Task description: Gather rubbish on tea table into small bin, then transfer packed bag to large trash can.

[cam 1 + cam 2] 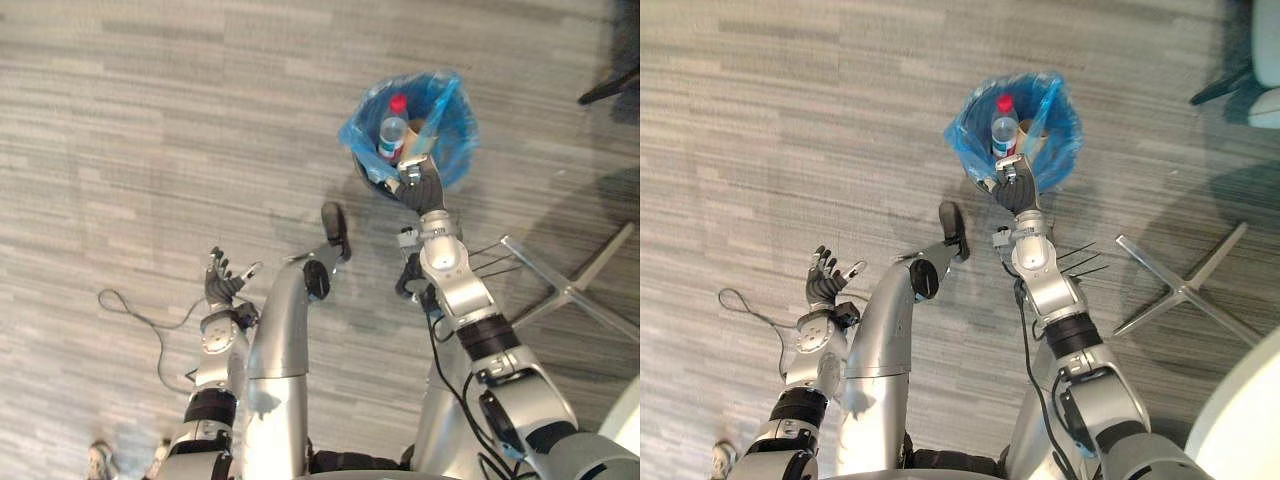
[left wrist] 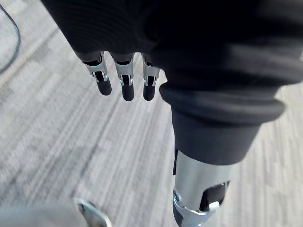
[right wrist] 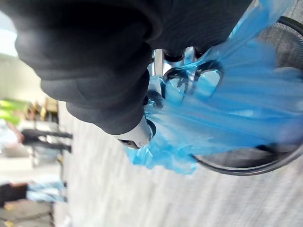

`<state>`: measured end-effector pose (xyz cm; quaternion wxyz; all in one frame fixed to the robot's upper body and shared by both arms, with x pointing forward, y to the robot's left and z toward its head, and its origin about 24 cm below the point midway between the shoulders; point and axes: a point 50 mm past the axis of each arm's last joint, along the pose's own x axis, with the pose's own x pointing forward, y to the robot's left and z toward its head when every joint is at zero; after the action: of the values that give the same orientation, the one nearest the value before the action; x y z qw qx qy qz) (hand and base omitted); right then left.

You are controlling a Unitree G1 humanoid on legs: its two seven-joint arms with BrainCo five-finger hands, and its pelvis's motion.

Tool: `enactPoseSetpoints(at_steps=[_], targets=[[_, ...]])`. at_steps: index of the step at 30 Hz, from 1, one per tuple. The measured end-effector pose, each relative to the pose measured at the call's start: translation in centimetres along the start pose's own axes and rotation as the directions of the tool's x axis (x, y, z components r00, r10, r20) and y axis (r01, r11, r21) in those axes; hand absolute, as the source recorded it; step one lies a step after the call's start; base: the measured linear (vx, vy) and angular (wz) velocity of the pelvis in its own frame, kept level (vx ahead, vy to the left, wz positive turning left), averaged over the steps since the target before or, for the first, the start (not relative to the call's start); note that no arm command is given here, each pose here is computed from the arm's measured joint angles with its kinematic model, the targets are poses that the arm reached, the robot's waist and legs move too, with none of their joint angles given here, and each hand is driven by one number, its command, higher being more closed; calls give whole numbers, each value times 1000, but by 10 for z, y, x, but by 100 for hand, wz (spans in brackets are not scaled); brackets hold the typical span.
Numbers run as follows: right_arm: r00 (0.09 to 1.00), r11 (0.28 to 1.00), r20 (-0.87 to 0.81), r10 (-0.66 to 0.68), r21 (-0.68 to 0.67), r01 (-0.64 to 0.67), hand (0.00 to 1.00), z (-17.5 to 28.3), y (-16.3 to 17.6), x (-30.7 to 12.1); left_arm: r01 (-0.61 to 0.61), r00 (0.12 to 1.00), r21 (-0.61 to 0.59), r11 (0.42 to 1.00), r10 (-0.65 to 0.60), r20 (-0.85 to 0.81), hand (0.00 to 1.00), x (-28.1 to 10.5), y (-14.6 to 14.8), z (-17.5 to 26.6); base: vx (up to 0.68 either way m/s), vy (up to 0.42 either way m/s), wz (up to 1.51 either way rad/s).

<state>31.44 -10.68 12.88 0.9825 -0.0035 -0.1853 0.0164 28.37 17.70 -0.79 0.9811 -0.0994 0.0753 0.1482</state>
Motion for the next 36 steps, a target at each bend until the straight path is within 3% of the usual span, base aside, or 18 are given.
enactPoseSetpoints(at_steps=[7,16,23,27,36], targets=[[996,976,-84,24,217,-5,100,-14,6,-48,-42,972,65,997,55,-229,0,-44,32,-62,96,-73,-10],[995,971,-64,77,232,-60,100,-16,4,-56,46,897,254,966,71,-435,0,-86,63,-111,94,-6,-29],[996,980,-46,71,187,-61,100,-14,-7,-54,50,930,294,954,63,-362,0,-76,73,-93,-72,-15,-28],[994,984,63,94,149,-102,100,7,-4,-47,35,959,278,960,46,-278,0,-84,74,-76,-164,-117,28],[984,999,170,44,-9,-43,100,31,-39,-15,159,983,197,967,-136,-122,0,-85,30,-43,-313,-88,46]])
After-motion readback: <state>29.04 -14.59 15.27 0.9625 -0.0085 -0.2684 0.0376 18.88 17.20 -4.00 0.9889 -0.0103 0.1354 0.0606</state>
